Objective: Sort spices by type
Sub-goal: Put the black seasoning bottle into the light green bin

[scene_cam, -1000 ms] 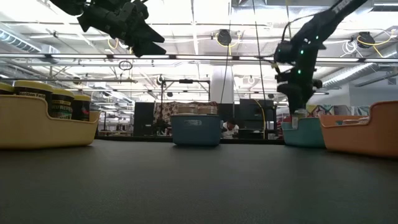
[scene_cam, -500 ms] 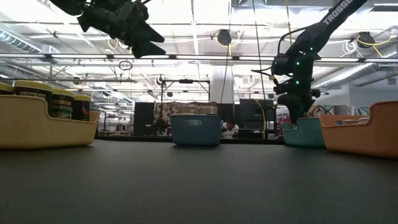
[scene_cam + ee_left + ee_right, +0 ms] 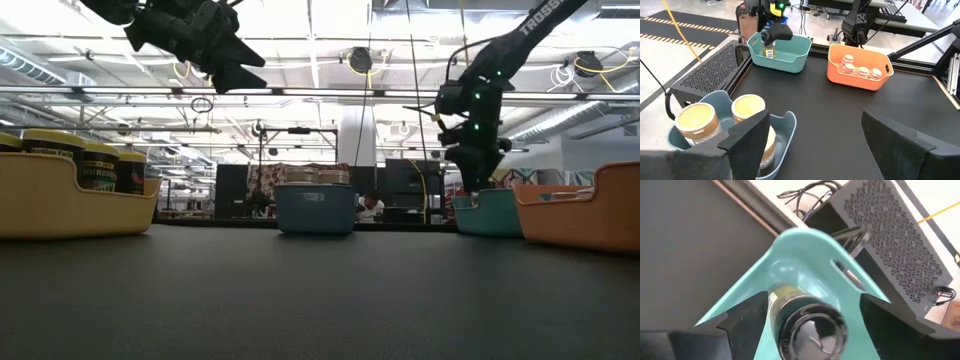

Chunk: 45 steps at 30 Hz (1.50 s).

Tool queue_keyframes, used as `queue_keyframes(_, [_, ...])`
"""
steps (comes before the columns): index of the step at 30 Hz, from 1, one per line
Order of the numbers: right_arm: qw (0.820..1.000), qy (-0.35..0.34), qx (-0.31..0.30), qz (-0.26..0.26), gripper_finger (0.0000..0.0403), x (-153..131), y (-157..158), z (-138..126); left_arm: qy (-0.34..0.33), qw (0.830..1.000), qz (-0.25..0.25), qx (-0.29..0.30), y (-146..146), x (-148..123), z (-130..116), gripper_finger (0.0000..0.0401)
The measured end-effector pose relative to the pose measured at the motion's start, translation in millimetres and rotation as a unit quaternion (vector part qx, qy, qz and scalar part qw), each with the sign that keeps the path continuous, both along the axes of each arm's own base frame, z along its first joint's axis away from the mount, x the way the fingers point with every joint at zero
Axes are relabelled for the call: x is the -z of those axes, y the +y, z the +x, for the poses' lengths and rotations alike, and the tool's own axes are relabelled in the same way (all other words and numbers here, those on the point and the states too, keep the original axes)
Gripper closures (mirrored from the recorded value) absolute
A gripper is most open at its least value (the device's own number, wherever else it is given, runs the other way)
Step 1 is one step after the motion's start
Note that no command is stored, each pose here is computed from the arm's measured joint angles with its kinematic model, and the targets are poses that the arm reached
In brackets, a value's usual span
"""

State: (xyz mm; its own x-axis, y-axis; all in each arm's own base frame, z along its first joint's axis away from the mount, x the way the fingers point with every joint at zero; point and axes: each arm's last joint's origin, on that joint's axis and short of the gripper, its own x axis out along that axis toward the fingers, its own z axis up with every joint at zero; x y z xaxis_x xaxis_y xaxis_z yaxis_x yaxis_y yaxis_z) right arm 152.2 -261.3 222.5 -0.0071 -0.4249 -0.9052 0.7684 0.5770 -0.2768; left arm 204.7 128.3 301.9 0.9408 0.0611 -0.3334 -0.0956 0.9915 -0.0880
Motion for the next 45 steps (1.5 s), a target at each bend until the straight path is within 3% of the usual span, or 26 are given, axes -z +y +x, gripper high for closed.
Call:
queue_keyframes(8, [0.998,-0.032,-0.017,-0.042,0.0094,-45,-10,12,0.054,0.998,-0.027,0.001,-18,-29,-14,0.0083])
queue_keyframes(13, [0.986,-0.138,-0.097,-0.009,0.0094,-59,-2,34,0.141,0.989,-0.043,-0.011,-53,-37,-27,0.0083])
queue_keyframes(19, [0.937,-0.235,-0.256,0.033,0.0094,-63,29,79,0.242,0.962,-0.116,0.054,-98,-22,-35,0.0083])
queue_keyframes(27, [0.862,-0.279,-0.422,0.037,0.0094,-71,98,142,0.207,0.956,-0.136,0.157,-153,-27,-21,0.0083])
queue_keyframes(36, [0.788,-0.306,-0.53,0.062,0.0094,-77,198,184,0.307,0.915,-0.229,0.13,-193,-16,-31,0.0083])
queue_keyframes(38, [0.783,-0.31,-0.536,0.052,0.0094,-79,218,190,0.325,0.906,-0.234,0.137,-204,-13,-32,0.0083])
queue_keyframes(45, [0.802,-0.314,-0.508,0.011,0.0094,-83,278,197,0.388,0.88,-0.226,0.157,-249,2,-38,0.0083])
